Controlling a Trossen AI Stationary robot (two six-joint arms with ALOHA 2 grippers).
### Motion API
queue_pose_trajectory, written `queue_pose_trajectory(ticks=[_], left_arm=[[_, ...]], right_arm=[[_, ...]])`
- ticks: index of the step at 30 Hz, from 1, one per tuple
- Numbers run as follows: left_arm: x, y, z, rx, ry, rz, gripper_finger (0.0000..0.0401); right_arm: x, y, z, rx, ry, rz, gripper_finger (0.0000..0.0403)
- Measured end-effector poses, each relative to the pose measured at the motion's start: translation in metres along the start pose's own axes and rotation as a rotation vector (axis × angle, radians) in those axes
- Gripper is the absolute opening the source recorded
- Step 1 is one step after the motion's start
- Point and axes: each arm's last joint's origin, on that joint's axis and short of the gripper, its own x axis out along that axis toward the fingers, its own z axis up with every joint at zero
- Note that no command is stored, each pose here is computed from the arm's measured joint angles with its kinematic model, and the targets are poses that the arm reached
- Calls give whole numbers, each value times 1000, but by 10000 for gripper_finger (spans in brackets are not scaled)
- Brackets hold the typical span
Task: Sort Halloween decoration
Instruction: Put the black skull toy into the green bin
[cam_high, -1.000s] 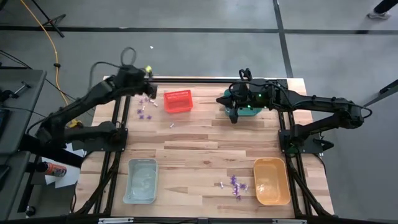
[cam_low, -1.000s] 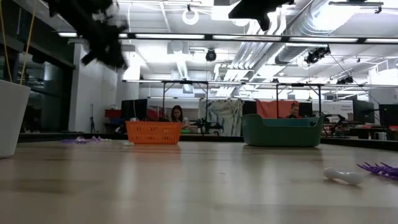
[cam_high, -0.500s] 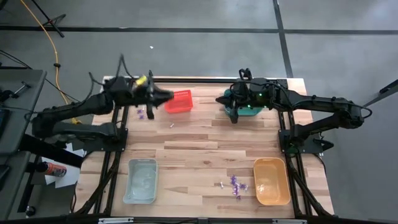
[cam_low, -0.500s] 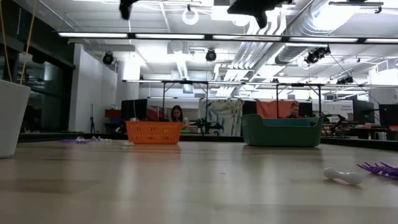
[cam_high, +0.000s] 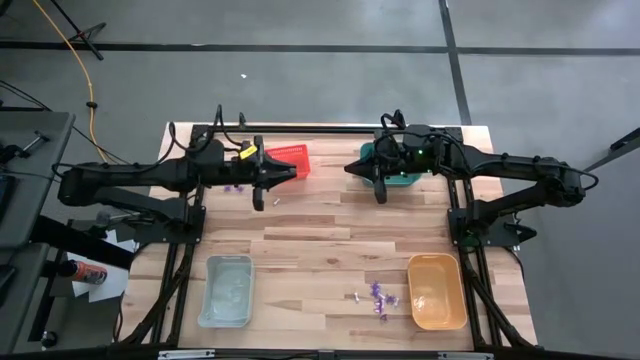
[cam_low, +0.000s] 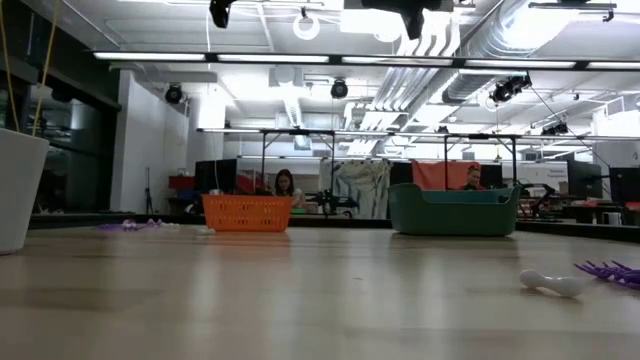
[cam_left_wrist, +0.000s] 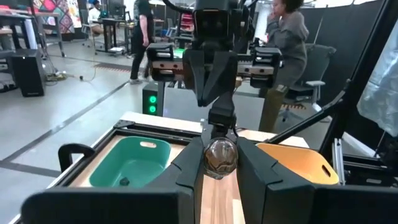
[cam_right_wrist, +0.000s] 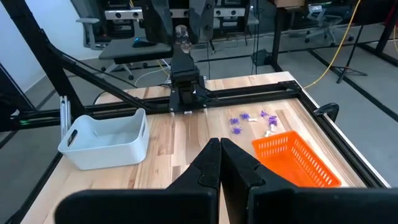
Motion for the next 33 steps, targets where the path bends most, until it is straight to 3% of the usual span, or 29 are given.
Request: queue_pose_trajectory(ticks=[7,11,18,22,27,33], left_arm=[[3,1,-1,-17,-1,30,51],[22,10,-9,-34,47,100,51],[100,38,-23,-41,205,118,51],[150,51,-46,10,284,78,51],[205,61,-83,106,354,55,51],[254,70,-110,171,308,62,51]], right_arm=[[-2,0,2,-24,-19,1,0],[-18,3,17,-89,-144,-21,0],[-59,2,38,-143,-305,-157,0],[-72,-1,42,-122,-339,-228,0],[-71,-3,41,-115,-331,-253,0],[-60,-6,33,-83,-252,-249,0]])
